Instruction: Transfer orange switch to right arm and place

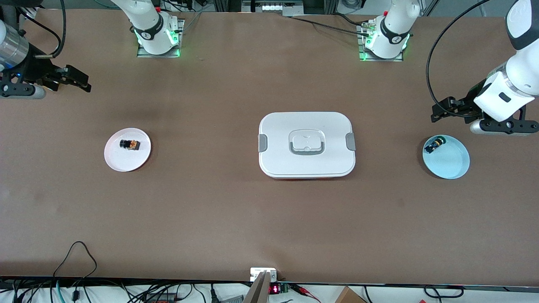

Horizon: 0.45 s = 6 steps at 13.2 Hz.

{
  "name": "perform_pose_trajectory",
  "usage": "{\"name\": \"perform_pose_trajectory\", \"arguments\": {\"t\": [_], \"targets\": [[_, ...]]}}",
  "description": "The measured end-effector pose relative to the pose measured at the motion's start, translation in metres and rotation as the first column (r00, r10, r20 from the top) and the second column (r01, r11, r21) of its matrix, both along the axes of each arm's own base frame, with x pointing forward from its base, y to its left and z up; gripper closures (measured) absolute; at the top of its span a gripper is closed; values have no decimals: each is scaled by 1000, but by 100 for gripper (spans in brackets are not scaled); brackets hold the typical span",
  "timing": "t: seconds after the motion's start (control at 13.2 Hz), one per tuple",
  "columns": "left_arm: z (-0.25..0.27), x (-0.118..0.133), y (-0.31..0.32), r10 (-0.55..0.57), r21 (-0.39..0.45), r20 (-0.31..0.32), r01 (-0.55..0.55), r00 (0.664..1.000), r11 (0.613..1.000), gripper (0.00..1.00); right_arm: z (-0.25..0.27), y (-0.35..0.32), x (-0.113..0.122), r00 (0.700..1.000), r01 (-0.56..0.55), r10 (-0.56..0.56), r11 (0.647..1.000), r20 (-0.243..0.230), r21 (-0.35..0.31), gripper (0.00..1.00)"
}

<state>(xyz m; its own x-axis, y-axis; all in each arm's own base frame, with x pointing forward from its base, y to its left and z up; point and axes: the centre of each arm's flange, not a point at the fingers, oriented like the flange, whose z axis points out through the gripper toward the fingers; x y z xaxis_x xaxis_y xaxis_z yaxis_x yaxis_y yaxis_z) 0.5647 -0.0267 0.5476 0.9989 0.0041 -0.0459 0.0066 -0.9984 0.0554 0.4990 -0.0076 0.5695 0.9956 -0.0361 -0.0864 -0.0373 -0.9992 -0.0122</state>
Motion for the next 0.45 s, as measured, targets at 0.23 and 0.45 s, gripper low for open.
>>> {"name": "perform_pose_trajectory", "arguments": {"t": [0.23, 0.45], "targets": [[0, 0, 0, 0, 0, 0, 0, 1000, 1000, 0, 16, 0, 11, 1000, -1, 1, 1000, 3, -2, 0], [0, 0, 0, 0, 0, 0, 0, 1000, 1000, 0, 19, 1, 24, 1000, -1, 1, 1000, -4, -4, 0]]}}
